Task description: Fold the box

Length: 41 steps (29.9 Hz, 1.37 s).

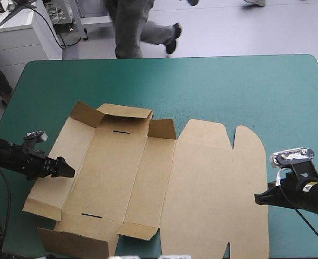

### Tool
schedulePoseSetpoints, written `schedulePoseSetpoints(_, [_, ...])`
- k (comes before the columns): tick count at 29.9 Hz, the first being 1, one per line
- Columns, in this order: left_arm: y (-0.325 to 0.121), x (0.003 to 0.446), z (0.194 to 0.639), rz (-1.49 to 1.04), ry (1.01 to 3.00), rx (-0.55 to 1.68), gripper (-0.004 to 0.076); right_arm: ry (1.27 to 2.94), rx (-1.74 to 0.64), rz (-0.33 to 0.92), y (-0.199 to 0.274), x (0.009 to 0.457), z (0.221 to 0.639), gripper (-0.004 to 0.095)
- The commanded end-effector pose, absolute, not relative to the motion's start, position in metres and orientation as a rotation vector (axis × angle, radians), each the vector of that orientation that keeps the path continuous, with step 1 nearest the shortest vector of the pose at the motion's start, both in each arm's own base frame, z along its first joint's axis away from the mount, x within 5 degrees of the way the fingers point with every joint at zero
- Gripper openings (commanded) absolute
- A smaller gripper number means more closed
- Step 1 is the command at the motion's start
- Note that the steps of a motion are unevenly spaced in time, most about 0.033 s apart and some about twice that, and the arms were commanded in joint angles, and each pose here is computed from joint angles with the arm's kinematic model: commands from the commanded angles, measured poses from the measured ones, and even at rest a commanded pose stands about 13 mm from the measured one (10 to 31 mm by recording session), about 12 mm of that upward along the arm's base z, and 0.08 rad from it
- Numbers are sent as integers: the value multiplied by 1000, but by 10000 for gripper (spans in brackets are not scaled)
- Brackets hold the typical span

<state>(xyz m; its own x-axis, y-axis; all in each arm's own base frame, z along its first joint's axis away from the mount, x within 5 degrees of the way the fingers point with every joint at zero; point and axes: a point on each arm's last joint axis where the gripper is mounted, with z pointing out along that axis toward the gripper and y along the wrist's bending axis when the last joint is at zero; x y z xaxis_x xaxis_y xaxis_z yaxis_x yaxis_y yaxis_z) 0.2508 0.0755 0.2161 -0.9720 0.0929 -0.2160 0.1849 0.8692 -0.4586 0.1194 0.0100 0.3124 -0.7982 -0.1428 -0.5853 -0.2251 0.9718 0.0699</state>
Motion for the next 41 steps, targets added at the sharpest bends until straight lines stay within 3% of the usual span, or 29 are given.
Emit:
schedulePoseSetpoints(1, [60,246,231,-827,2873,278,651,2442,-248,187,11,122,322,-19])
schedulePoseSetpoints(5, [59,246,231,-826,2890,253,592,2441,-253,185,11,122,322,-19])
schedulePoseSetpoints(11, [58,240,227,-811,2920,264,369,2444,-254,187,11,122,322,-19])
schedulePoseSetpoints(15, [58,237,229,-793,2919,283,283,2442,-256,185,11,122,322,-19])
schedulePoseSetpoints(21, [61,233,230,-722,2952,340,-6,2435,-261,180,11,123,322,-19])
schedulePoseSetpoints(35, [65,242,242,-657,2921,352,-8,2429,-262,179,11,123,322,-19])
schedulePoseSetpoints(41, [51,268,275,-441,2838,573,-8,2418,-264,173,10,124,323,-19])
